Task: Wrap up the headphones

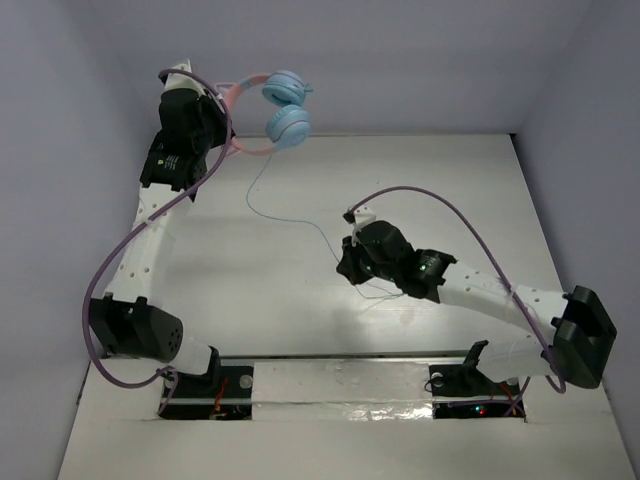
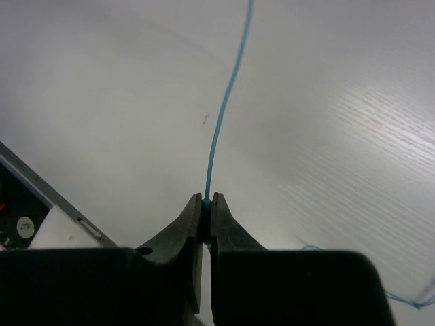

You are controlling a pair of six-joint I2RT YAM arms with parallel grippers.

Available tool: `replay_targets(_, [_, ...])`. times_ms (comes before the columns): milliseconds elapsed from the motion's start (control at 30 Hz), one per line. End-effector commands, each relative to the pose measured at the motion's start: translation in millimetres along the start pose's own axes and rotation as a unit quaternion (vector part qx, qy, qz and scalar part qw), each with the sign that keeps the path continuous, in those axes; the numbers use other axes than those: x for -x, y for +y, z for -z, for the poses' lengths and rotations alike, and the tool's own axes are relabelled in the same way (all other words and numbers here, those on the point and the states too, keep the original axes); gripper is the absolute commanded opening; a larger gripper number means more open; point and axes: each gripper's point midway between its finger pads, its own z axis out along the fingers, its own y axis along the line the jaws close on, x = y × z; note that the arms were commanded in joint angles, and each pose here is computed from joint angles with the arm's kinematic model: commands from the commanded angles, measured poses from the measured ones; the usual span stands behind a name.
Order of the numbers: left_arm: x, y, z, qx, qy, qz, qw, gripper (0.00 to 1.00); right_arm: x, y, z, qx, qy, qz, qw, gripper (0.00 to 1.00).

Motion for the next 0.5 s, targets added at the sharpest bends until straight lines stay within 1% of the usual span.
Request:
replay_targets(0, [50, -12, 17, -0.025, -0.114, 0.053, 0.992, 0.00, 28, -1, 29, -0.050, -0.007, 0.028, 0.998, 0.00])
replay_targets(33, [31, -9, 9, -0.024, -0.102, 0.054, 0.993, 0.00, 34, 9, 36, -0.045, -0.011, 0.041, 0.998, 0.00])
replay_targets(67, [24, -4, 6, -0.017, -0.096, 0.054, 0.994, 0.00, 61, 15, 48, -0.047, -0.038, 0.048, 0.997, 0.00])
replay_targets(133, [4, -9, 1, -0.023, -0.083, 0.049, 0.995, 0.00, 74, 19, 61, -0.051, -0.042, 0.061, 0.996, 0.00])
replay_targets(167, [-20, -3, -5, -0.014, -0.062, 0.041, 0.997, 0.00, 97, 28, 72, -0.050, -0.067, 0.071, 0.994, 0.00])
replay_targets(233, [-40, -12, -11, -0.021, -0.047, 0.033, 0.998, 0.00, 109, 27, 80, -0.061, -0.069, 0.083, 0.992, 0.00])
replay_targets(267, [-59, -9, -17, -0.014, -0.031, 0.027, 0.999, 0.00, 118, 26, 85, -0.071, -0.075, 0.092, 0.990, 0.00])
replay_targets(300, [-68, -15, -18, -0.018, -0.026, 0.024, 0.999, 0.00, 132, 30, 91, -0.072, -0.083, 0.096, 0.989, 0.00])
replay_targets(333, [-81, -29, -18, -0.029, -0.016, 0.018, 0.999, 0.00, 139, 32, 94, -0.074, -0.087, 0.101, 0.988, 0.00])
replay_targets(367, [-96, -28, -24, -0.018, -0.005, 0.011, 1.000, 0.00, 146, 31, 97, -0.081, -0.092, 0.110, 0.986, 0.00])
replay_targets(400, [-105, -34, -25, -0.022, 0.002, 0.007, 1.000, 0.00, 148, 31, 98, -0.085, -0.087, 0.115, 0.986, 0.00])
replay_targets(467, [-122, -50, -29, -0.047, 0.007, 0.013, 0.999, 0.00, 169, 42, 111, -0.077, -0.108, 0.128, 0.983, 0.00])
